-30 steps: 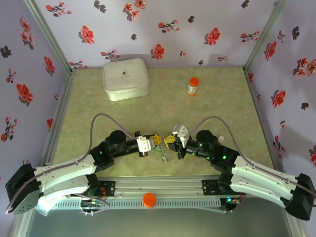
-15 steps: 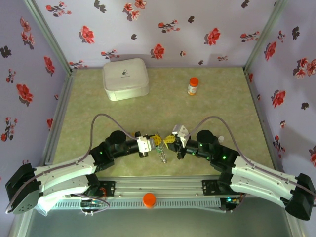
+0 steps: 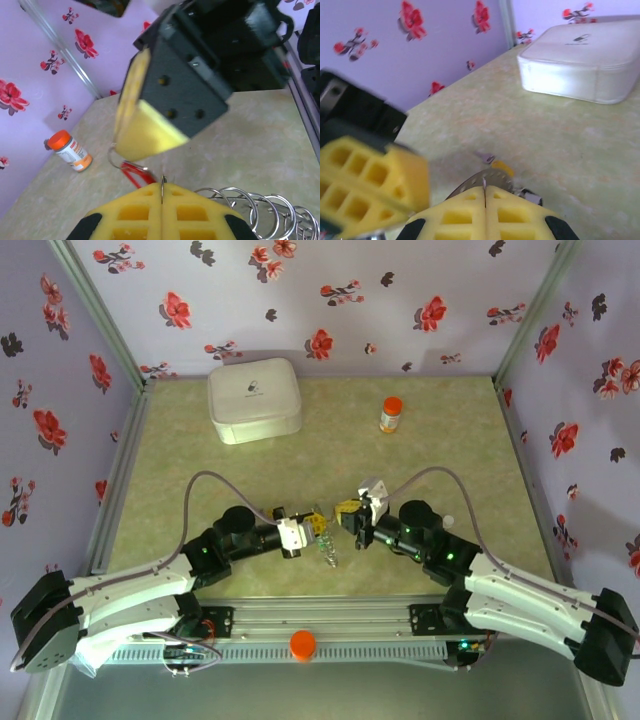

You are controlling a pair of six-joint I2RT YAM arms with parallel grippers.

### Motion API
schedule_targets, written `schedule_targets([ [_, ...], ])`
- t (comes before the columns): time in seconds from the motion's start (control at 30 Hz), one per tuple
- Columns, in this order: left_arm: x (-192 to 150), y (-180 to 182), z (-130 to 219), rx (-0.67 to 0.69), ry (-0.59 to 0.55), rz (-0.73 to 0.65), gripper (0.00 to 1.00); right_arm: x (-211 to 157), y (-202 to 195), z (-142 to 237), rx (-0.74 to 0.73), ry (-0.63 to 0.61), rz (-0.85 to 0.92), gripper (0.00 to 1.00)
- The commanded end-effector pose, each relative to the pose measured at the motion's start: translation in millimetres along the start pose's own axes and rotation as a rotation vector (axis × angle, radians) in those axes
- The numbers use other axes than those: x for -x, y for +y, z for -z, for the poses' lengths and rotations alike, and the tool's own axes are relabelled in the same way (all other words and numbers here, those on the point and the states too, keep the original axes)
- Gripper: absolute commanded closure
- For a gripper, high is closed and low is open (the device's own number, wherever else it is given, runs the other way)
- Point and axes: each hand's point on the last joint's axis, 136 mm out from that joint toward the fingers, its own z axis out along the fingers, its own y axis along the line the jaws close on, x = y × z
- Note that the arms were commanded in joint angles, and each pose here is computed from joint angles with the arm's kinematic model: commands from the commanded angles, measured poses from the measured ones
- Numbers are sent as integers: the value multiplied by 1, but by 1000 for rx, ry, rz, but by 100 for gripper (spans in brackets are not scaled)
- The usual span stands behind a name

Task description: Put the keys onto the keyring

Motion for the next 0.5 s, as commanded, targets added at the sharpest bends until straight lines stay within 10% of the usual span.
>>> schedule_targets([
  [0.0, 27, 7, 5, 41, -112, -71, 100, 16, -12, 0, -60, -83, -110, 100],
  [0.47, 27, 45, 0, 256, -77, 149, 100, 11, 2, 5, 22, -82, -79, 100],
])
